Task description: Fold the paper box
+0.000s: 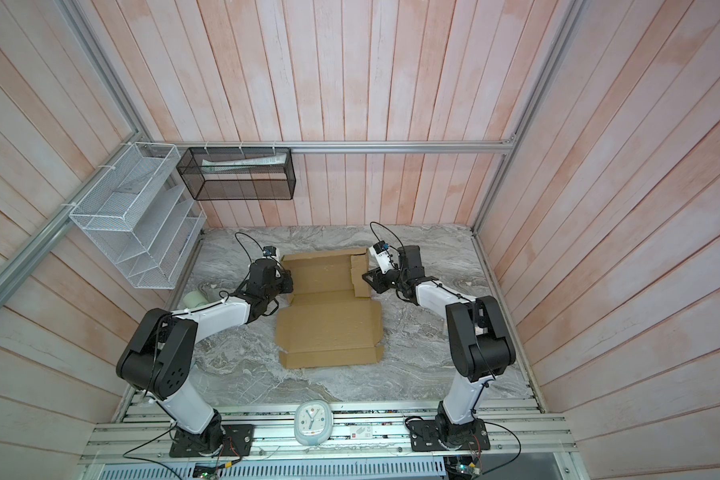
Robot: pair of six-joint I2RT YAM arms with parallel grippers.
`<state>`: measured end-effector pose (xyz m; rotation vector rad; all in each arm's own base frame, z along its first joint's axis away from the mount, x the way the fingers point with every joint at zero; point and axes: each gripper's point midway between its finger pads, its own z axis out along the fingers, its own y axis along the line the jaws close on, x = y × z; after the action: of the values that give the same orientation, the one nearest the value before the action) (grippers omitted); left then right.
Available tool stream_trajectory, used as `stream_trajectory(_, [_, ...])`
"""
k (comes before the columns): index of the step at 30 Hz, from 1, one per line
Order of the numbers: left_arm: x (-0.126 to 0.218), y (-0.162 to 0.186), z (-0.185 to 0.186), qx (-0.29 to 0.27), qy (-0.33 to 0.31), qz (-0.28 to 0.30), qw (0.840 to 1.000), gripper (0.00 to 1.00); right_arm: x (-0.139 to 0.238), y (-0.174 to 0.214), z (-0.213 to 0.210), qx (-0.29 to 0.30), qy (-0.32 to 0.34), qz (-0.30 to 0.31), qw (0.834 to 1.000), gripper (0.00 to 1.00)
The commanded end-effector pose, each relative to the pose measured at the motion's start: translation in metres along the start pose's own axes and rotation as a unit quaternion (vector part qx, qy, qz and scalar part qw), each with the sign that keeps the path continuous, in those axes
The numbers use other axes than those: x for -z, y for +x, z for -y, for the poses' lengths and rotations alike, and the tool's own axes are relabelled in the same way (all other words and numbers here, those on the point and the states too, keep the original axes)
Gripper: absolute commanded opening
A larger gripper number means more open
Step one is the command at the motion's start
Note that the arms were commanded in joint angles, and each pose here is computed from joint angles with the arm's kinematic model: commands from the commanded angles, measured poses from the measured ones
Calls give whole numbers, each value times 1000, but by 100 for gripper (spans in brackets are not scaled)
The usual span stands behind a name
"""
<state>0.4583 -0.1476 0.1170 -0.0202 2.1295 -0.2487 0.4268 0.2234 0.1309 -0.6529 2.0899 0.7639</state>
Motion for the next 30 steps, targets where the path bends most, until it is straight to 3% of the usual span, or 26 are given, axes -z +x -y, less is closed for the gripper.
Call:
stream_trajectory(1, [7, -16, 13, 12, 28, 23, 999, 0, 5, -23, -8, 1, 24, 21, 999, 29])
stream_trajectory(15, [13, -9, 14, 25, 37, 21, 999, 0, -8, -24, -7, -18, 105, 31, 994, 29])
stream_trajectory(30, [13, -8, 13, 22, 35, 20, 999, 0, -25, -10, 8, -39, 132, 24, 990, 29])
